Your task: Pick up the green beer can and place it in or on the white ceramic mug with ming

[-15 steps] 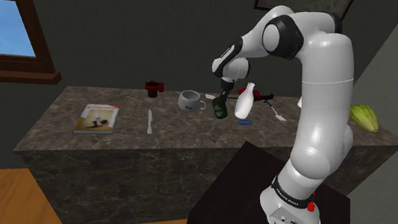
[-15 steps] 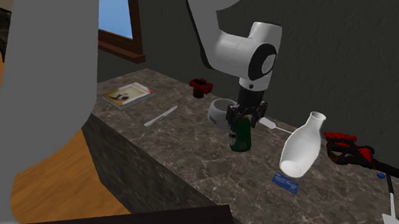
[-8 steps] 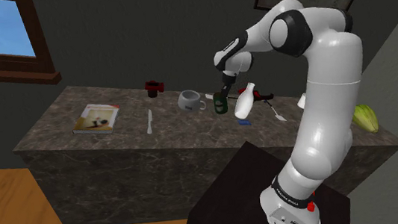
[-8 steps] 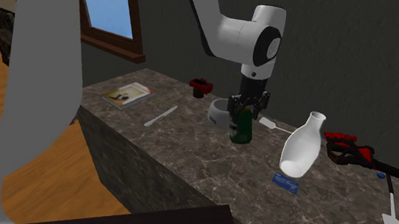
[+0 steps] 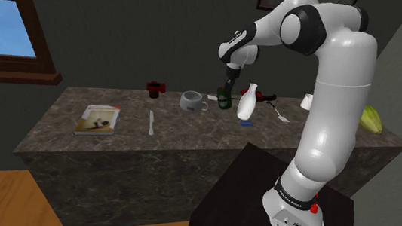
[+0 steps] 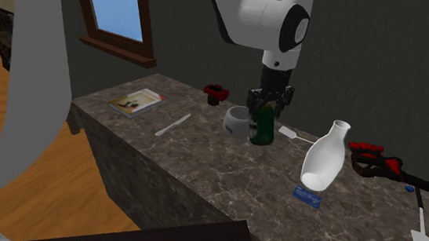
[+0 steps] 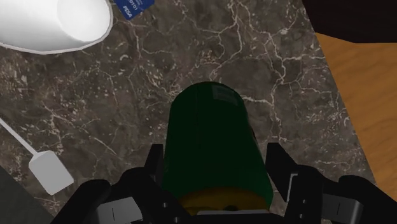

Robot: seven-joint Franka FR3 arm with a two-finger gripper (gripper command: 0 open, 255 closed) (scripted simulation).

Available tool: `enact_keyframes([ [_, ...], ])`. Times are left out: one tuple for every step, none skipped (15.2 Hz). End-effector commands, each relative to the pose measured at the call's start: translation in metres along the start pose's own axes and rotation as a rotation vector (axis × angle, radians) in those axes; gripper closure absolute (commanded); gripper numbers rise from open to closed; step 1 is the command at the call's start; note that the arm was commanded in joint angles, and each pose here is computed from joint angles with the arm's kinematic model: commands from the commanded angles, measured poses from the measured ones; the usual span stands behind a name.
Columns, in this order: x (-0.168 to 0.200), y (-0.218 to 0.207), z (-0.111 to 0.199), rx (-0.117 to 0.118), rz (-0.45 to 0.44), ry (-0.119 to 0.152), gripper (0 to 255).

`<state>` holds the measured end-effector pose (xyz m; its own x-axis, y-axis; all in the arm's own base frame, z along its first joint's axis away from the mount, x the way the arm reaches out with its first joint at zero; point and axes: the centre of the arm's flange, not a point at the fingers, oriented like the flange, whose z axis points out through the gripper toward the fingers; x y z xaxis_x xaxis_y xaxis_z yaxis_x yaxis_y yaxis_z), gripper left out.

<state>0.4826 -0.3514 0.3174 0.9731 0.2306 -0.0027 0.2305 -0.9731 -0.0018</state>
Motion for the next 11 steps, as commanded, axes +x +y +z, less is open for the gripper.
enact_keyframes([
  [-0.001,0.000,-0.011,0.000,0.000,0.000,255],
  [-0.001,0.000,-0.016,0.000,0.000,0.000,255],
  [-0.001,0.000,-0.021,0.000,0.000,0.000,255],
  [-0.001,0.000,-0.027,0.000,0.000,0.000,255],
  [-0.001,0.000,-0.028,0.000,0.000,0.000,255],
  [0.011,0.004,-0.030,0.000,0.000,0.000,255],
  [0.024,0.009,-0.032,0.000,0.000,0.000,255],
  [0.036,0.013,-0.034,0.000,0.000,0.000,255],
  [0.048,0.017,-0.037,0.000,0.000,0.000,255],
  [0.061,0.021,-0.039,0.000,0.000,0.000,255],
  [0.073,0.025,-0.041,0.000,0.000,0.000,255],
])
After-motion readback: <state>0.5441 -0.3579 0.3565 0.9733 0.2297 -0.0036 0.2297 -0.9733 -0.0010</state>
